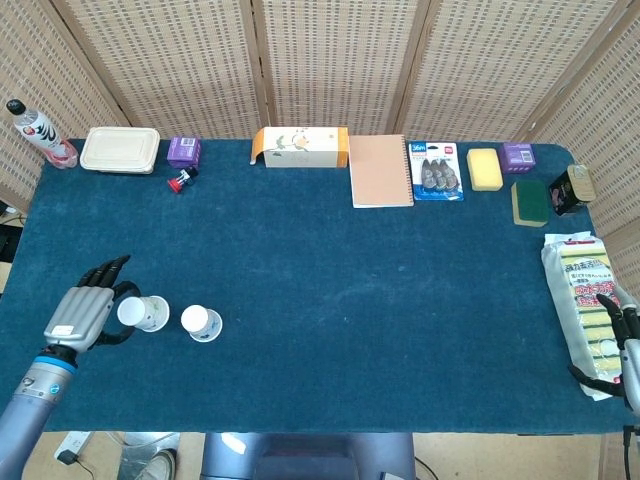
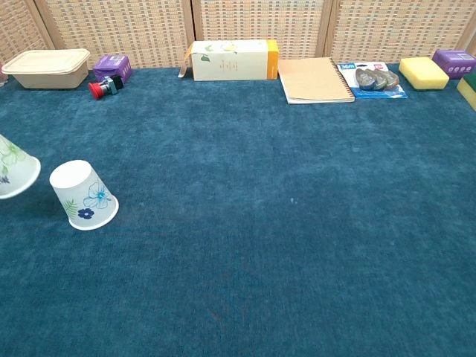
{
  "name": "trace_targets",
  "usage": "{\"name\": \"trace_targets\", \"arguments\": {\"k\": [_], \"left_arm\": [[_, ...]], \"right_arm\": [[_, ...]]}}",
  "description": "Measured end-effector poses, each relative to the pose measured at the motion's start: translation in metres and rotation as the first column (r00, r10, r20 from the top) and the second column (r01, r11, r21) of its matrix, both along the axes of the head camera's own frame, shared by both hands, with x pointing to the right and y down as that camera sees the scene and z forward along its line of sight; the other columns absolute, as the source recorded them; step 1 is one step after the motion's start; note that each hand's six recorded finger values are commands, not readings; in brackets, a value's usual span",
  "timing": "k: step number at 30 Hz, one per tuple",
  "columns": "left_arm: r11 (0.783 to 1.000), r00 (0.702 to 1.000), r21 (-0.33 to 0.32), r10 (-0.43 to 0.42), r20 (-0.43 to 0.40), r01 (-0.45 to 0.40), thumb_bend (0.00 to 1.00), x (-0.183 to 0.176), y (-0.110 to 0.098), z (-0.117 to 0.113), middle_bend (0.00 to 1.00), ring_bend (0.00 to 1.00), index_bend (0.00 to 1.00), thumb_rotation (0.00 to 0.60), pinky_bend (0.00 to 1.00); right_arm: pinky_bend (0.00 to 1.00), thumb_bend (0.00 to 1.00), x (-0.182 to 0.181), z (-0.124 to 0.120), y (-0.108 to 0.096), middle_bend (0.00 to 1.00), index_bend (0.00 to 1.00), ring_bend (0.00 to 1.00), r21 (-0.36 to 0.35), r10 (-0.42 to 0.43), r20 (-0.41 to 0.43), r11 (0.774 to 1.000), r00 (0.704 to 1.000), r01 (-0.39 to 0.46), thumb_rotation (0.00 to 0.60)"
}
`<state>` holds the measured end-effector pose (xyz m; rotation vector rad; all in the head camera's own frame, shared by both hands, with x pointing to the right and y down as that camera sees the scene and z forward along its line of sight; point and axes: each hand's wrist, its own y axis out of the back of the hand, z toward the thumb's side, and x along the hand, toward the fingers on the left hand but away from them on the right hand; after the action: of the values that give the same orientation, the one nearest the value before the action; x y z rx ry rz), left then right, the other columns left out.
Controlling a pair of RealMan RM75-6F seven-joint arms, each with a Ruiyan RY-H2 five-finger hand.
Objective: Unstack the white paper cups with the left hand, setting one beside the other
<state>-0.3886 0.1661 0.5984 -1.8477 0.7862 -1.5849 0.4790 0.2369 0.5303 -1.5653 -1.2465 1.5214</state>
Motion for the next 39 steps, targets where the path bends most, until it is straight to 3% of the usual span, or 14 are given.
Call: {"name": "trace_targets", "arguments": {"k": [7, 16, 18, 22, 29, 33, 36, 39], "left_arm": [[0.999, 1.000, -0.042, -0.002, 0.002, 0.002, 0.26, 0.007, 0.004, 0.028, 0.00, 0.00, 0.41, 0.600, 0.08], [0.998, 1.000, -0.055, -0.002, 0.003, 0.002, 0.25, 0.015, 0.003, 0.040, 0.00, 0.00, 0.40, 0.600, 0.08], [0.998, 1.000, -0.056, -0.001, 0.001, 0.001, 0.23, 0.016, 0.003, 0.040, 0.00, 0.00, 0.33, 0.600, 0.08], [0.999, 1.000, -0.050, -0.001, 0.003, 0.002, 0.18, 0.015, 0.004, 0.038, 0.00, 0.00, 0.03, 0.600, 0.08], [0.999, 1.000, -0.032, -0.006, -0.016, 0.006, 0.16, 0.013, 0.005, 0.031, 0.00, 0.00, 0.00, 0.600, 0.08], [1.000, 0.999, 0.018, -0.004, -0.051, 0.005, 0.16, 0.013, 0.005, 0.019, 0.00, 0.00, 0.00, 0.600, 0.08], [0.995, 0.998, 0.103, -0.001, -0.060, 0.007, 0.15, 0.006, 0.005, 0.004, 0.00, 0.00, 0.00, 0.600, 0.08], [0.975, 0.999, 0.222, -0.017, -0.029, 0.023, 0.14, -0.011, 0.006, -0.013, 0.00, 0.00, 0.00, 0.600, 0.08]], "right_arm": [[0.00, 0.00, -0.001, 0.001, 0.000, 0.00, 0.07, 0.00, -0.004, 0.001, 0.000, 1.000, 1.000, -0.001, 0.600], [0.00, 0.00, 0.001, 0.000, 0.000, 0.00, 0.07, 0.00, -0.002, 0.006, 0.004, 1.000, 1.000, -0.006, 0.600], [0.00, 0.00, 0.002, 0.000, 0.000, 0.00, 0.07, 0.00, -0.001, 0.007, 0.005, 1.000, 1.000, -0.007, 0.600], [0.00, 0.02, 0.002, -0.001, -0.001, 0.00, 0.07, 0.00, 0.000, 0.007, 0.000, 1.000, 1.000, -0.007, 0.600], [0.00, 0.03, 0.002, -0.001, -0.001, 0.00, 0.07, 0.00, 0.000, 0.009, 0.005, 1.000, 1.000, -0.009, 0.600], [0.00, 0.03, 0.003, -0.002, -0.001, 0.00, 0.07, 0.00, 0.004, 0.012, 0.006, 1.000, 1.000, -0.012, 0.600], [0.00, 0.02, 0.004, -0.002, -0.001, 0.00, 0.07, 0.00, 0.007, 0.013, 0.004, 1.000, 1.000, -0.013, 0.600], [0.00, 0.02, 0.003, -0.003, -0.001, 0.00, 0.07, 0.00, 0.018, 0.009, -0.008, 1.000, 1.000, -0.009, 0.600]]}}
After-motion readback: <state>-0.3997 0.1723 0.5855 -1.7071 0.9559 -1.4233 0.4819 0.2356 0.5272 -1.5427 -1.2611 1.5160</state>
